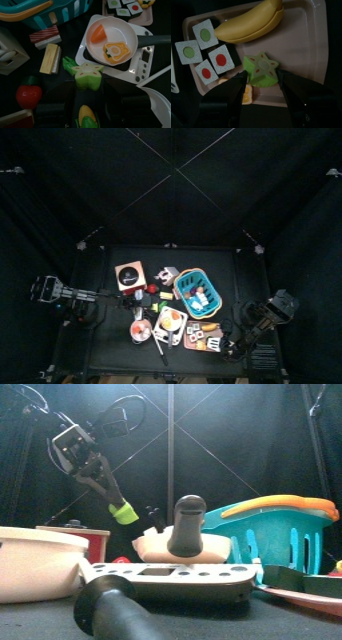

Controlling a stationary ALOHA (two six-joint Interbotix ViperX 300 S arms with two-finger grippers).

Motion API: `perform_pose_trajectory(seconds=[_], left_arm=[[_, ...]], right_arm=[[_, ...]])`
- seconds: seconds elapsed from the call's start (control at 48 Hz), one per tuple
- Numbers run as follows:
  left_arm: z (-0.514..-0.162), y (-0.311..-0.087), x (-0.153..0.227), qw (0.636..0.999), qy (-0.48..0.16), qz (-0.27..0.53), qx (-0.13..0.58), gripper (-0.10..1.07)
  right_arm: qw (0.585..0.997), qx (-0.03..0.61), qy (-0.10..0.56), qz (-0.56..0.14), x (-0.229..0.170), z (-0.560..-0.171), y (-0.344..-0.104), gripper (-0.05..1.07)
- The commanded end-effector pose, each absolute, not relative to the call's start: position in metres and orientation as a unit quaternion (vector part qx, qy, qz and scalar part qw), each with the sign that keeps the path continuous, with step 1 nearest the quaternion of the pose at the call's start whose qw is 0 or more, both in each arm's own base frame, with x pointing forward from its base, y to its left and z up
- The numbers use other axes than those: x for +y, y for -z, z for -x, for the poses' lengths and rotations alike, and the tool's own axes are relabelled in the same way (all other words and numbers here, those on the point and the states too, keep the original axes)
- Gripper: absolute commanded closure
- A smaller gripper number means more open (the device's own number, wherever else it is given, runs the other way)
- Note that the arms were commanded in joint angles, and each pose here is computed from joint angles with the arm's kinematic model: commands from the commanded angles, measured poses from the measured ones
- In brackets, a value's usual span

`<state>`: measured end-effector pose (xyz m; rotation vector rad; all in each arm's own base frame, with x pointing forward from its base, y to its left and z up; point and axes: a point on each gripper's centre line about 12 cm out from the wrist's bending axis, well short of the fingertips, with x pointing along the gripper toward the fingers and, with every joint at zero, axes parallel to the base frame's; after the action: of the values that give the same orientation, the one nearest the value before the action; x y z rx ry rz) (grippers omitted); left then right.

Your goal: Grab starfruit top

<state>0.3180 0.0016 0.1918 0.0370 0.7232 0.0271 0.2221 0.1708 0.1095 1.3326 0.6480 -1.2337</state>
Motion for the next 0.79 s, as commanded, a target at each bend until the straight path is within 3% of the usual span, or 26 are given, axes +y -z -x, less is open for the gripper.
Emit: perform_pose_trajectory(seconds=[0.0, 0.292, 0.438, 0.646, 0.771], left_arm=[[-0.321, -0.197, 0.002, 0.938, -0.014, -0.018, 0.346, 0.30], [-0.320, -0.196, 0.002, 0.938, -0.014, -0.018, 0.347, 0.30], [-0.321, -0.197, 0.002, 0.938, -0.013, -0.020, 0.346, 0.30], [-0.320, -0.198, 0.002, 0.939, -0.012, -0.023, 0.343, 0.30], [-0.320, -0.197, 0.001, 0.939, -0.010, -0.024, 0.343, 0.30]], right_arm=[[0.562, 0.273, 0.520, -0.583, 0.173, -0.227, -0.118, 0.21], [0.568, 0.272, 0.516, -0.581, 0.170, -0.225, -0.124, 0.46], [0.592, 0.266, 0.479, -0.590, 0.167, -0.225, -0.147, 0.48], [0.664, 0.253, 0.379, -0.593, 0.157, -0.226, -0.186, 0.48], [0.683, 0.268, 0.340, -0.589, 0.155, -0.230, -0.194, 0.48]])
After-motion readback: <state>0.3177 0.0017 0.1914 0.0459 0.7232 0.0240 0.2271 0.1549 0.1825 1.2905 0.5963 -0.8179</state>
